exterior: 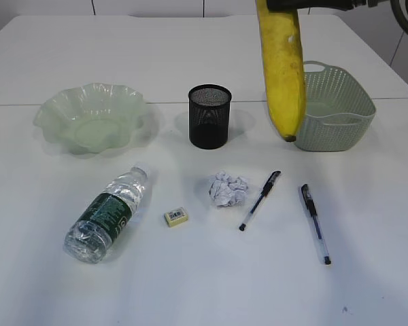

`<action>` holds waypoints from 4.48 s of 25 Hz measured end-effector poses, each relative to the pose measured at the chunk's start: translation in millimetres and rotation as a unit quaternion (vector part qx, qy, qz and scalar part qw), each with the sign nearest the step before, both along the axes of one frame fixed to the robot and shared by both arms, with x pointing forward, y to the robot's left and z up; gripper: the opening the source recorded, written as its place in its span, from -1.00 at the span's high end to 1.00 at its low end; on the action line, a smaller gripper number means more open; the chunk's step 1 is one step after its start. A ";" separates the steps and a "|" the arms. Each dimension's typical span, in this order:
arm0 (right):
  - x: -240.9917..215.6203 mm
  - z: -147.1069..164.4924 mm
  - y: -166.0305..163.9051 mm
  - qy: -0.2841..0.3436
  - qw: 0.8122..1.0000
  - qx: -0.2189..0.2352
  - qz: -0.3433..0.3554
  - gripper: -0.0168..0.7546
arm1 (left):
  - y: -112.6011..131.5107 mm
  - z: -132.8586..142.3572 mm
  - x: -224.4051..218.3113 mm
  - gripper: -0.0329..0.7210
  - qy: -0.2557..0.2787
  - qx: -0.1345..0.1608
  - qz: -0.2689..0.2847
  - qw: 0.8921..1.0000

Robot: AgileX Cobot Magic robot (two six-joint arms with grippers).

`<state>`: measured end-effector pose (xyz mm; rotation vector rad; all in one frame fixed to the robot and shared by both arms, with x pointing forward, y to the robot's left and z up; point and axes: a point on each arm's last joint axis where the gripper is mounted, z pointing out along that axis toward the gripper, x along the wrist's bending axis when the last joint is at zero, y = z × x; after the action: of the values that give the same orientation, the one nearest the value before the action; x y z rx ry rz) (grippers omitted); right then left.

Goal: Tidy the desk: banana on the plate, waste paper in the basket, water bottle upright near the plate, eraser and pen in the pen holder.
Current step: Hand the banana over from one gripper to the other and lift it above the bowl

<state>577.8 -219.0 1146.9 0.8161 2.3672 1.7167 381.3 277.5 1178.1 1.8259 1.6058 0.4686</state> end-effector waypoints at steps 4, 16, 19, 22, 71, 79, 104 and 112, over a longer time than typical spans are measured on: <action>-0.9 0.5 0.6 0.001 1.000 0.004 0.005 0.28 | -0.9 0.7 0.5 0.01 -0.004 -0.006 -0.001 1.000; -5.2 8.6 5.0 -0.030 0.998 0.041 0.043 0.28 | -2.7 -2.3 15.8 0.01 -0.097 0.016 -0.034 0.995; -5.0 10.4 5.4 -0.039 0.997 0.049 0.045 0.28 | -9.2 -21.1 21.5 0.01 -0.101 -0.005 -0.064 0.993; -5.1 11.6 5.7 -0.044 0.996 0.054 0.046 0.28 | -16.0 -40.2 25.9 0.01 -0.108 -0.029 -0.094 0.989; -8.8 17.2 20.9 -0.076 0.992 0.076 0.073 0.28 | -64.9 -95.5 114.9 0.01 -0.231 -0.260 -0.330 0.878; -18.7 17.3 47.9 -0.085 0.986 0.075 0.120 0.28 | -64.9 -95.4 115.1 -0.18 -0.210 -0.283 -0.314 0.882; -34.4 17.8 82.6 -0.091 0.977 0.080 0.173 0.28 | -117.7 -91.3 92.6 -0.22 -0.152 -0.355 -0.369 0.846; -40.5 19.7 94.3 -0.093 0.973 0.091 0.190 0.28 | -122.2 -90.8 89.5 -0.22 -0.148 -0.359 -0.378 0.840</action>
<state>537.3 -124.8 1166.6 0.2063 2.3750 2.0687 470.7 155.4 1087.3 1.5104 0.5998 -0.2012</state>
